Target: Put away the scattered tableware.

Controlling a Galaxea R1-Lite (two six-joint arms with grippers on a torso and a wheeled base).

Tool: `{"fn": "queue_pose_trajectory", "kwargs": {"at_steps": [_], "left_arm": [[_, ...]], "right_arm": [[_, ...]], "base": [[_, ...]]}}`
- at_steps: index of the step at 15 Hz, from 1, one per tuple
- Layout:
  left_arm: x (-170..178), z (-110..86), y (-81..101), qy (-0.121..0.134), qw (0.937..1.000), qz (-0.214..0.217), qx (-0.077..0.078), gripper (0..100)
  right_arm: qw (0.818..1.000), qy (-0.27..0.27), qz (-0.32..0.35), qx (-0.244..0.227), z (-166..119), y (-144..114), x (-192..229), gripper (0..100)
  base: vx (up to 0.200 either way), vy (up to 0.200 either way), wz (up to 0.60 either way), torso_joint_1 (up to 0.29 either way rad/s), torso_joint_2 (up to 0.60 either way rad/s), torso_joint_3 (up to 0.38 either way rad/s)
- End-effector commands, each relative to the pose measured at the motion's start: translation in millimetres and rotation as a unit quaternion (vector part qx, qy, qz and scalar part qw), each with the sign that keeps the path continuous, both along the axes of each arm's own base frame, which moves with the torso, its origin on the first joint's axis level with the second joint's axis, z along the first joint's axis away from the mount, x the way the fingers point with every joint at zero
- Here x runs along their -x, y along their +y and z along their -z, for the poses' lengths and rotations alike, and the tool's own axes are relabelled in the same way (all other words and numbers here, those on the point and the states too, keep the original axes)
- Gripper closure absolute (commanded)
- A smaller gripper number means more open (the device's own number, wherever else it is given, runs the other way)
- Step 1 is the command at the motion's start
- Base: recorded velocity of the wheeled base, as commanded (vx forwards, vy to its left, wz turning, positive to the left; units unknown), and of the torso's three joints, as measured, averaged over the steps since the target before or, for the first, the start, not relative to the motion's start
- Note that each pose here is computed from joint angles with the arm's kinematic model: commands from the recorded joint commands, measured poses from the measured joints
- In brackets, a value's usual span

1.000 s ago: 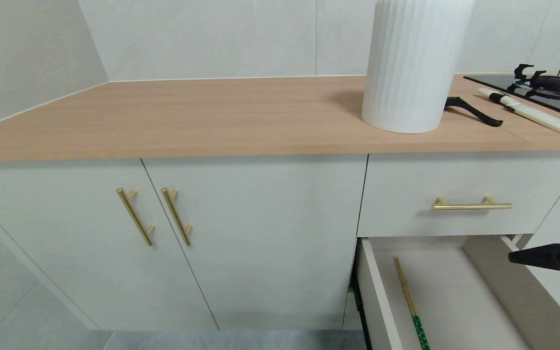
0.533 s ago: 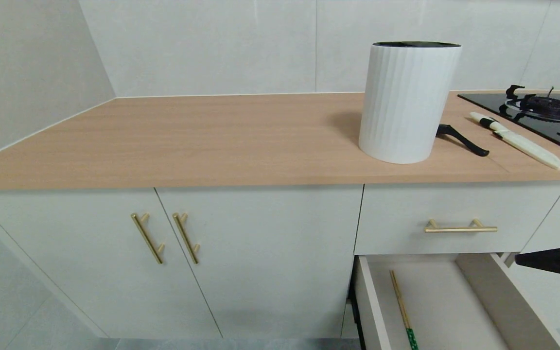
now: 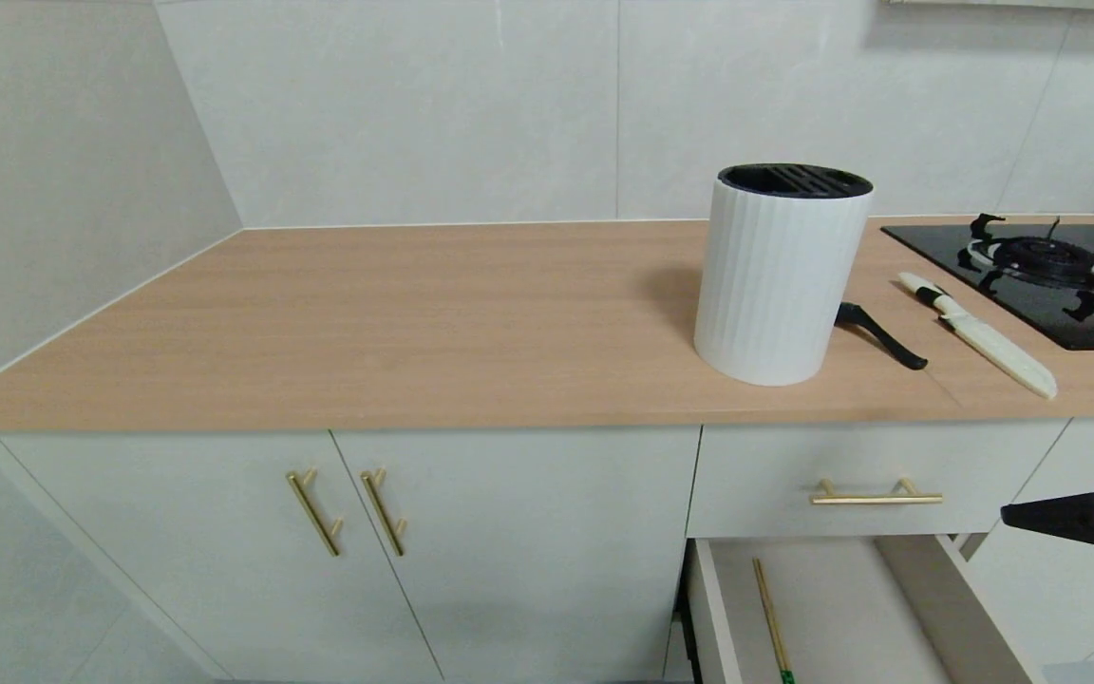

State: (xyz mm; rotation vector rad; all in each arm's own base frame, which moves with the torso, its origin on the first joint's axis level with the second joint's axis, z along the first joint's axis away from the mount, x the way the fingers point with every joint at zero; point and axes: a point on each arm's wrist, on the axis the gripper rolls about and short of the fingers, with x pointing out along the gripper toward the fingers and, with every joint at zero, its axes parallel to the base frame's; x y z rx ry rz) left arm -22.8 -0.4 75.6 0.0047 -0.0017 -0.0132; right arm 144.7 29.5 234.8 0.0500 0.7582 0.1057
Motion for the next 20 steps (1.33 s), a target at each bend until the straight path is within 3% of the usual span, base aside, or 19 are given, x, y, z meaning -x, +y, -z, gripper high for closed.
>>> {"fn": "queue_pose_trajectory", "kwargs": {"at_steps": [1, 7, 8, 11, 15, 18, 20], "left_arm": [[0.0, 0.0, 0.0, 0.0, 1.0, 0.0, 0.0, 0], [0.0, 0.0, 0.0, 0.0, 1.0, 0.0, 0.0, 0], [0.0, 0.0, 0.0, 0.0, 1.0, 0.0, 0.0, 0], [0.0, 0.0, 0.0, 0.0, 1.0, 0.0, 0.0, 0], [0.0, 0.0, 0.0, 0.0, 1.0, 0.0, 0.0, 0], [0.0, 0.0, 0.0, 0.0, 1.0, 0.0, 0.0, 0], [0.0, 0.0, 0.0, 0.0, 1.0, 0.0, 0.0, 0]], "right_arm": [[1.0, 0.002, -0.001, 0.001, 1.0, 0.2, 0.2, 0], [0.999, -0.011, -0.023, 0.024, 2.1, 0.2, -1.6, 0], [0.999, -0.048, -0.002, 0.016, -5.7, -2.9, -32.6, 0], [0.997, -0.062, -0.028, 0.02, -10.8, -26.9, -104.4, 0], [0.992, -0.095, -0.078, 0.021, 17.0, -42.3, -180.7, 0], [0.988, -0.133, -0.077, 0.025, 31.1, -43.6, -204.9, 0], [0.988, -0.131, -0.079, 0.024, 35.2, -43.6, -204.8, 0]], "base": [[0.0, 0.0, 0.0, 0.207, -0.48, -0.295], [0.0, 0.0, 0.0, 0.132, -0.3, -0.177], [0.0, 0.0, 0.0, 0.0, 0.0, 0.0], [0.0, 0.0, 0.0, 0.0, 0.0, 0.0], [0.0, 0.0, 0.0, 0.0, 0.0, 0.0], [0.0, 0.0, 0.0, 0.0, 0.0, 0.0], [0.0, 0.0, 0.0, 0.0, 0.0, 0.0]]}}
